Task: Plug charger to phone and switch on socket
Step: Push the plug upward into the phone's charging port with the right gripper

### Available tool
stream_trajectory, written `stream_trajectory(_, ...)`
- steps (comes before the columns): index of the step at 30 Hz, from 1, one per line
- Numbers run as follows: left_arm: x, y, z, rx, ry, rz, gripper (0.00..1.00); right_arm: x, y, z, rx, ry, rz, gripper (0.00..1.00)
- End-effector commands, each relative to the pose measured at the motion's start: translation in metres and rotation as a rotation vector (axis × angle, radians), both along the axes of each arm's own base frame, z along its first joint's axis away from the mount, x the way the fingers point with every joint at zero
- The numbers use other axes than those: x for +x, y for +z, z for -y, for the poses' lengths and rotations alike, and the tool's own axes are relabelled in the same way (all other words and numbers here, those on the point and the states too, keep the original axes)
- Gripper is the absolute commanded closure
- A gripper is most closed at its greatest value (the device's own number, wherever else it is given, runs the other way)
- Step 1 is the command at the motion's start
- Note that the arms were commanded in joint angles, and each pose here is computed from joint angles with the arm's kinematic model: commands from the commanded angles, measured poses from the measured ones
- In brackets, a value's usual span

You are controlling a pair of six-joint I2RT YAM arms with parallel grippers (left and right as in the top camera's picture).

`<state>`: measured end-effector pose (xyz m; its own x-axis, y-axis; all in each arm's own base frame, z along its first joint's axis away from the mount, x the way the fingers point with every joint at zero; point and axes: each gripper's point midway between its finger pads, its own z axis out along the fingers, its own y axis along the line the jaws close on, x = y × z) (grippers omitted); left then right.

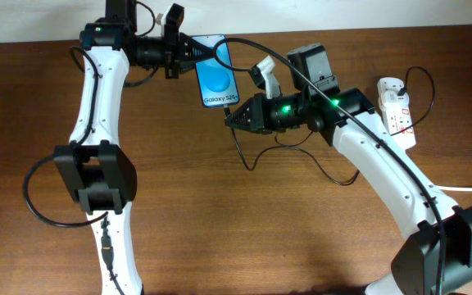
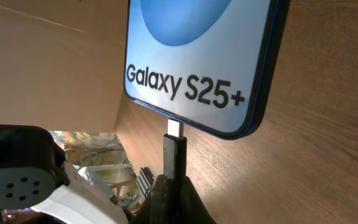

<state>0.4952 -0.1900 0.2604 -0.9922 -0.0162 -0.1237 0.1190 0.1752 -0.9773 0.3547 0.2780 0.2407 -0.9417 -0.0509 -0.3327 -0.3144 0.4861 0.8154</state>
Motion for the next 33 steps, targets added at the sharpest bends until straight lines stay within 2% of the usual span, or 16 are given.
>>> stream_trajectory(1,-0.008,0.026,0.001,-0.058,-0.028,0.048,1.0,0.003,0.0,0.005,0.0,-0.014,0.003,0.96)
stream_trajectory(33,-0.013,0.026,0.012,-0.059,-0.048,0.03,1.0,-0.001,0.001,0.003,0.014,0.003,-0.011,0.96)
